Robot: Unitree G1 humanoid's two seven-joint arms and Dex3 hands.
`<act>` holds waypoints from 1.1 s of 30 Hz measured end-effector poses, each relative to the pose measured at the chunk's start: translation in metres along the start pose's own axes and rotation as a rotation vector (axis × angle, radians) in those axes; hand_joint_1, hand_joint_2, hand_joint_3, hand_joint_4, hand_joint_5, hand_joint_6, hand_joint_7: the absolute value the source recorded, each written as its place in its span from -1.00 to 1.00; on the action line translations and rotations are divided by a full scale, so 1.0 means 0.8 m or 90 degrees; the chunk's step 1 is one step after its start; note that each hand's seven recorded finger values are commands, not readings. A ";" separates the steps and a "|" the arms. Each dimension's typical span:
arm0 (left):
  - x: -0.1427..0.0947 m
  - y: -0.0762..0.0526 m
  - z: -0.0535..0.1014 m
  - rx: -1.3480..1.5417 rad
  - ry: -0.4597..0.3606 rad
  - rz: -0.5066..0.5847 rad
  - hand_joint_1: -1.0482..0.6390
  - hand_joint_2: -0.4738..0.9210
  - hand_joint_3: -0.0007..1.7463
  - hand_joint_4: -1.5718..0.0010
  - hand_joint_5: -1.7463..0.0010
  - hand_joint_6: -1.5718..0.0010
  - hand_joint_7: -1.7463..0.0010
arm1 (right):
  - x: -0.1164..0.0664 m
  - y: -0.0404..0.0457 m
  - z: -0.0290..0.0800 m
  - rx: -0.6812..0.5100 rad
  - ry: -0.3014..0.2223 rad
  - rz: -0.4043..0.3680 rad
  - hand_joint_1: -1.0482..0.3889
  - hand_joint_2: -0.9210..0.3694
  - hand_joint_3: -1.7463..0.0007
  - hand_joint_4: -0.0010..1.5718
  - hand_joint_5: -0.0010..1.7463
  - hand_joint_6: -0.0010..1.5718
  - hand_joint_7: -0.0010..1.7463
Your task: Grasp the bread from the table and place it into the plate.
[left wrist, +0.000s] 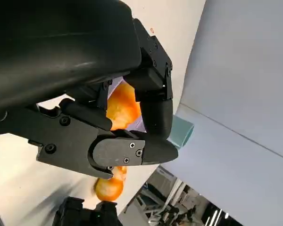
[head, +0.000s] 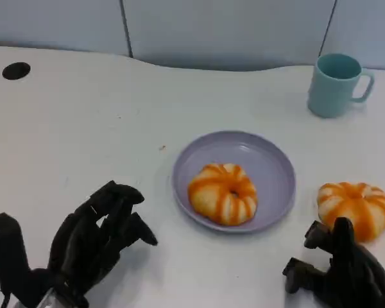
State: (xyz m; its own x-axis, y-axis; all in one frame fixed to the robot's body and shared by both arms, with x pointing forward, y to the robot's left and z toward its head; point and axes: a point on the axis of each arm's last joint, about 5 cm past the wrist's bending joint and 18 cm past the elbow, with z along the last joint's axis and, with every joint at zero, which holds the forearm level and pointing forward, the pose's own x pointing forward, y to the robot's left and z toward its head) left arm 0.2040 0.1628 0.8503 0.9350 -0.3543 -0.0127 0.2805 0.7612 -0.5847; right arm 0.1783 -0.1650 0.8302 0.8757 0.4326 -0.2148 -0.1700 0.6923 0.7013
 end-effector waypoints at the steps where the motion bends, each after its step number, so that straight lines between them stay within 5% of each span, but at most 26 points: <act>1: -0.001 0.000 -0.001 0.002 0.003 0.003 -0.41 1.00 -0.51 0.16 -1.00 0.47 -0.94 | 0.000 0.000 0.000 -0.002 -0.004 -0.001 -0.30 -1.00 0.51 0.61 0.34 0.46 0.22; 21: 0.013 0.010 -0.020 -0.001 0.050 0.036 -0.44 1.00 -0.72 0.11 -1.00 0.38 -0.92 | 0.012 -0.007 0.009 -0.057 -0.034 -0.032 -0.33 -1.00 0.47 0.59 0.37 0.45 0.30; 33: 0.020 0.012 -0.026 0.012 0.049 0.029 -0.41 1.00 -0.66 0.10 -1.00 0.33 -0.89 | 0.016 -0.011 0.009 -0.054 -0.037 -0.016 -0.31 -1.00 0.41 0.61 0.40 0.45 0.34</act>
State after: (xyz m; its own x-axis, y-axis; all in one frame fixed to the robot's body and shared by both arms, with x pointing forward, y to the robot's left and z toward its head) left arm 0.2170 0.1534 0.8277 0.9275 -0.3594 -0.1024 0.2425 0.7874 -0.5668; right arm 0.1943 -0.1701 0.8264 0.9047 0.3812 -0.1901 -0.1828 0.7506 0.6350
